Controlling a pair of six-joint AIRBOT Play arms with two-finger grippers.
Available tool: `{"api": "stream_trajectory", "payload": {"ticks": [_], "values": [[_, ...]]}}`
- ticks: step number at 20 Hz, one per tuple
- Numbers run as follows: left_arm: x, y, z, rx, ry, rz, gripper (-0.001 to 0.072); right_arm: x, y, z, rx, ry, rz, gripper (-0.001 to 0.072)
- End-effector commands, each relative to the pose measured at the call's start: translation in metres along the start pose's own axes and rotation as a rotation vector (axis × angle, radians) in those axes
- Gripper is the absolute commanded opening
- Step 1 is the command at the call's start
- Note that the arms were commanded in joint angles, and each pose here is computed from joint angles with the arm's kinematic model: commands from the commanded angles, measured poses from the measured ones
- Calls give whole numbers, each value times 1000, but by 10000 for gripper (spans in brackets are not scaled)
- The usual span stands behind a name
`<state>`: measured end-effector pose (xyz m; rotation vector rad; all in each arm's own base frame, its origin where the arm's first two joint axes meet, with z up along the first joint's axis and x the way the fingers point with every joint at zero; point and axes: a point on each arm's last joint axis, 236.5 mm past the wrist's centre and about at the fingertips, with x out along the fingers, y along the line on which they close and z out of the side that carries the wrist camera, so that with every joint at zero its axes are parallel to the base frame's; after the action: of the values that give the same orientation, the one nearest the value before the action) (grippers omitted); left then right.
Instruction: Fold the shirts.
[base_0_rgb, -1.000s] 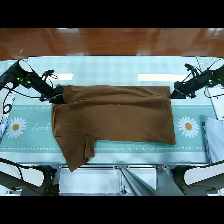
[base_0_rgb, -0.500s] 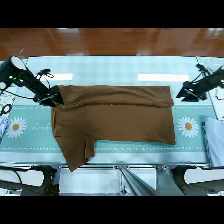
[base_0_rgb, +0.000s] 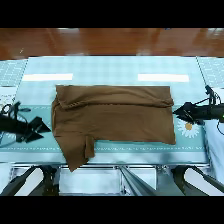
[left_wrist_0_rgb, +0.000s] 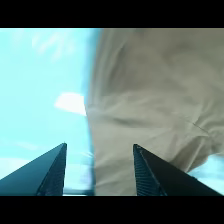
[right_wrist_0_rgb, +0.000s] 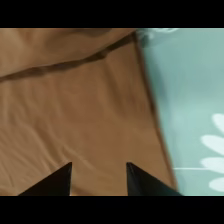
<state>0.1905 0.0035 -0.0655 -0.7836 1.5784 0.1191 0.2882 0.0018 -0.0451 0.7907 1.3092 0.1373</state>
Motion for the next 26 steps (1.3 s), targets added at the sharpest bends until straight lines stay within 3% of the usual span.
{"api": "stream_trajectory", "payload": {"ticks": [1,10,13,14,15,16,19,23,26], "values": [[21,5,-19,-143,-40,-158,505,1,16,-5,-5,-55,80,405],[51,-12,-25,-124,103,-269,505,0,21,-1,-12,-71,101,405],[77,-21,-32,-42,153,-227,505,-1,27,6,3,-97,129,405],[84,-26,-35,-7,173,-212,476,-2,28,8,6,-106,133,405],[88,-30,-37,30,186,-197,198,-5,25,11,1,-113,122,405],[88,-36,-38,79,193,-194,28,-12,16,12,0,-113,99,405],[81,-49,-39,151,213,-201,25,-30,-30,0,89,-73,-7,405],[79,-50,-33,155,195,-201,25,-30,-100,-70,259,146,-251,405],[79,-50,-33,155,195,-201,25,-13,-102,-96,316,240,-225,405]]}}
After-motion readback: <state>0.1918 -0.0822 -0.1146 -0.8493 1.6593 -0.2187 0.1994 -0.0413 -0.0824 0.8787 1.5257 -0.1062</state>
